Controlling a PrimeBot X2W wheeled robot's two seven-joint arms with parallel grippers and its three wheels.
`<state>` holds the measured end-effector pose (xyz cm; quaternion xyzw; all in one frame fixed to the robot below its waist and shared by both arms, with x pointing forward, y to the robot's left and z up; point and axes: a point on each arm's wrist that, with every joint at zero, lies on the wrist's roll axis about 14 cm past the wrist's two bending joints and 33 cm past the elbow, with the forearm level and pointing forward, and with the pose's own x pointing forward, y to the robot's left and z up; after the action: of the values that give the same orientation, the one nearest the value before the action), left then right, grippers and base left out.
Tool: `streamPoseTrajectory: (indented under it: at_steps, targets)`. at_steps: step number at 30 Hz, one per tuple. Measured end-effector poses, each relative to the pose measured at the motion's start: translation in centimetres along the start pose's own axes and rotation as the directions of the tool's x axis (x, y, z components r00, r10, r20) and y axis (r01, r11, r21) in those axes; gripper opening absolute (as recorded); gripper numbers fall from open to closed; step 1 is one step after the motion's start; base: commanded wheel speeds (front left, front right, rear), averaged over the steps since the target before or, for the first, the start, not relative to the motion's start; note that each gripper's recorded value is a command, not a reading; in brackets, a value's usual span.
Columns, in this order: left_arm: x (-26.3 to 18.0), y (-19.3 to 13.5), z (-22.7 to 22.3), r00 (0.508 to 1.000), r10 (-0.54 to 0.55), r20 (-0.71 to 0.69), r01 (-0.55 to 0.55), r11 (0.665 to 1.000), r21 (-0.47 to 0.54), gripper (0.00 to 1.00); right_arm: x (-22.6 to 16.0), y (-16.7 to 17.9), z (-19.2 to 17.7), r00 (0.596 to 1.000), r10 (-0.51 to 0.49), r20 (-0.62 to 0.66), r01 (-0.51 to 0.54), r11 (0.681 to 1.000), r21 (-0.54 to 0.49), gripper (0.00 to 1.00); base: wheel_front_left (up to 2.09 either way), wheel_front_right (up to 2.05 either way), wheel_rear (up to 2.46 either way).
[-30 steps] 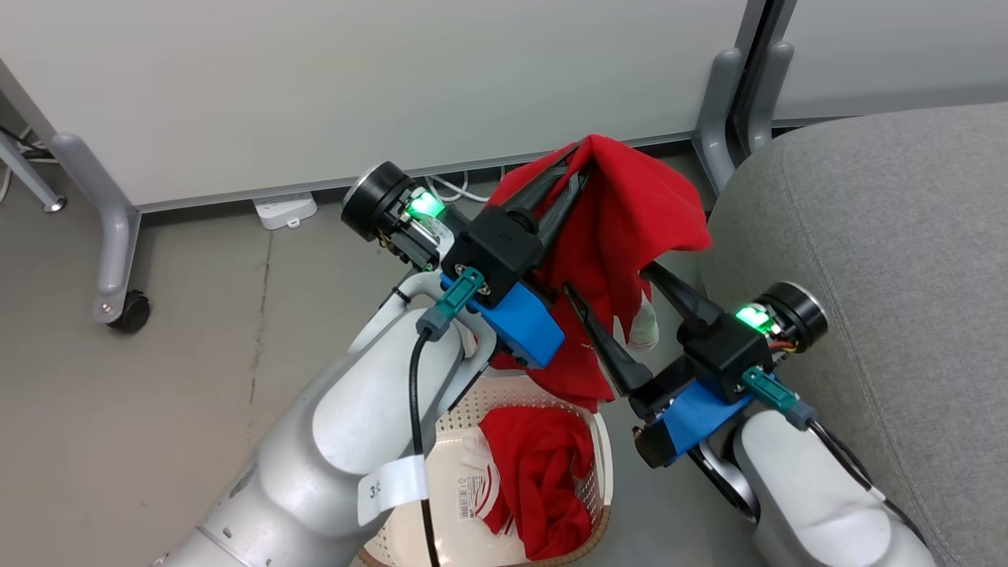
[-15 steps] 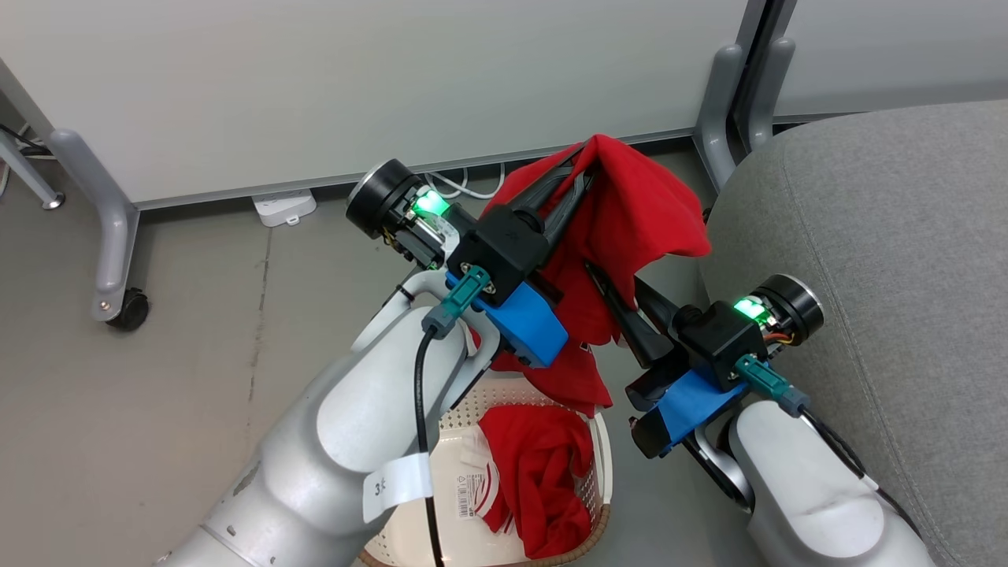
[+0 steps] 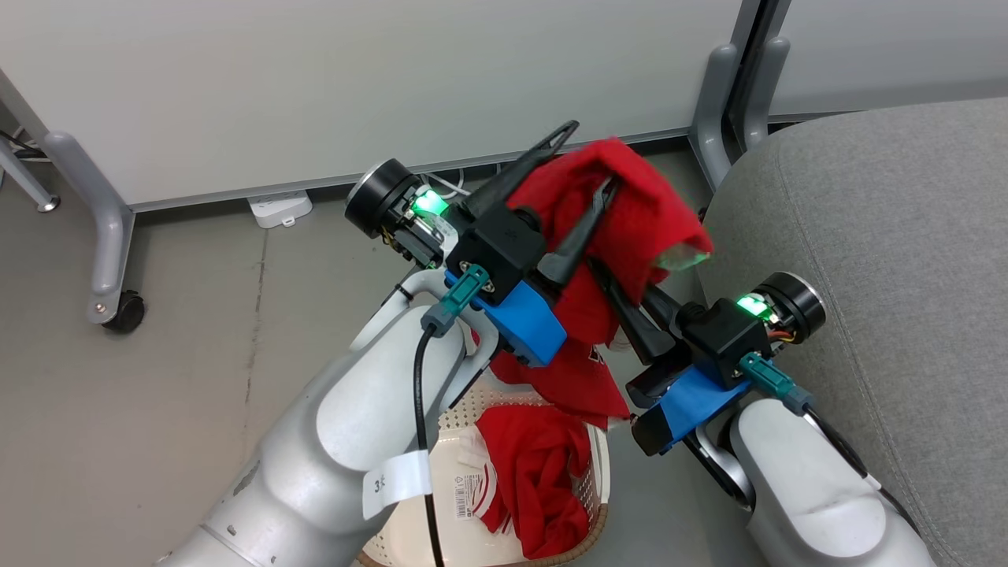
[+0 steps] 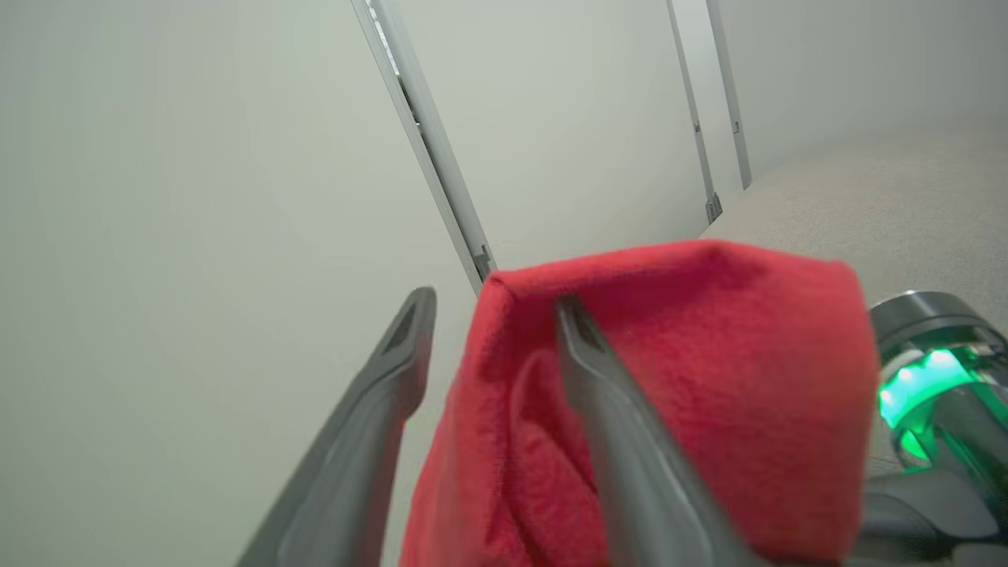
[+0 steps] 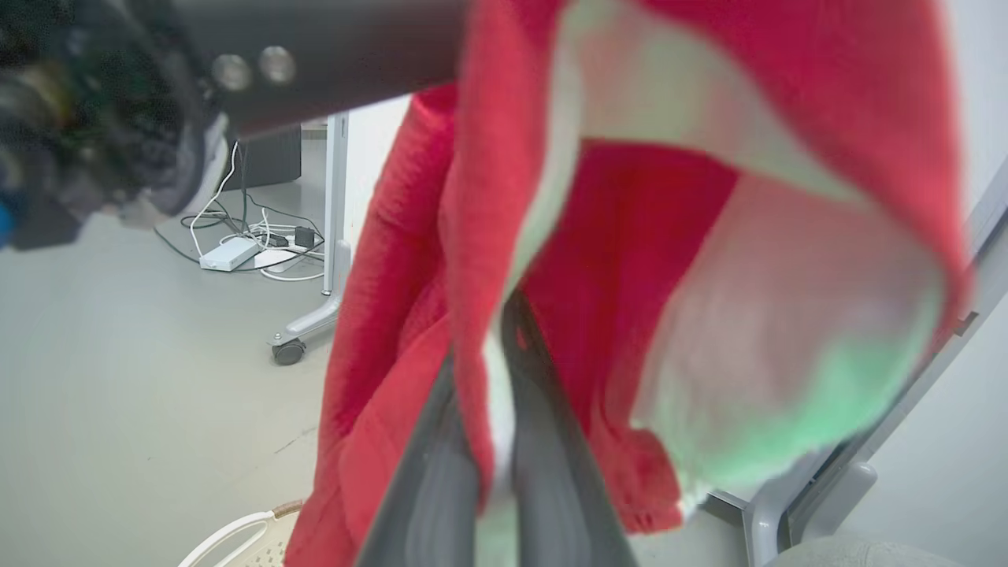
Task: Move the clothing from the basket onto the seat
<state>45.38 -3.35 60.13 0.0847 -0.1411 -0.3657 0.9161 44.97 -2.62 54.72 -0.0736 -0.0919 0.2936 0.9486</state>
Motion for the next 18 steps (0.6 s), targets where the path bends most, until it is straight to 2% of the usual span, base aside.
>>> streamPoseTrajectory:
  at_steps: [13,18]
  targets:
    - [0.2,0.0,-0.1,1.0,-0.001,0.001,0.001,1.0,0.001,1.0,-0.3,-0.5,-0.1,1.0,-0.018,-0.001,0.018,1.0,0.004,0.0,0.0,0.0,0.0]
    - [0.6,-0.5,-0.7,1.0,-0.015,-0.004,0.015,1.0,-0.014,1.0,-0.7,-2.0,-0.2,0.998,-0.067,-0.001,0.067,0.998,0.013,0.0,0.0,0.0,0.0]
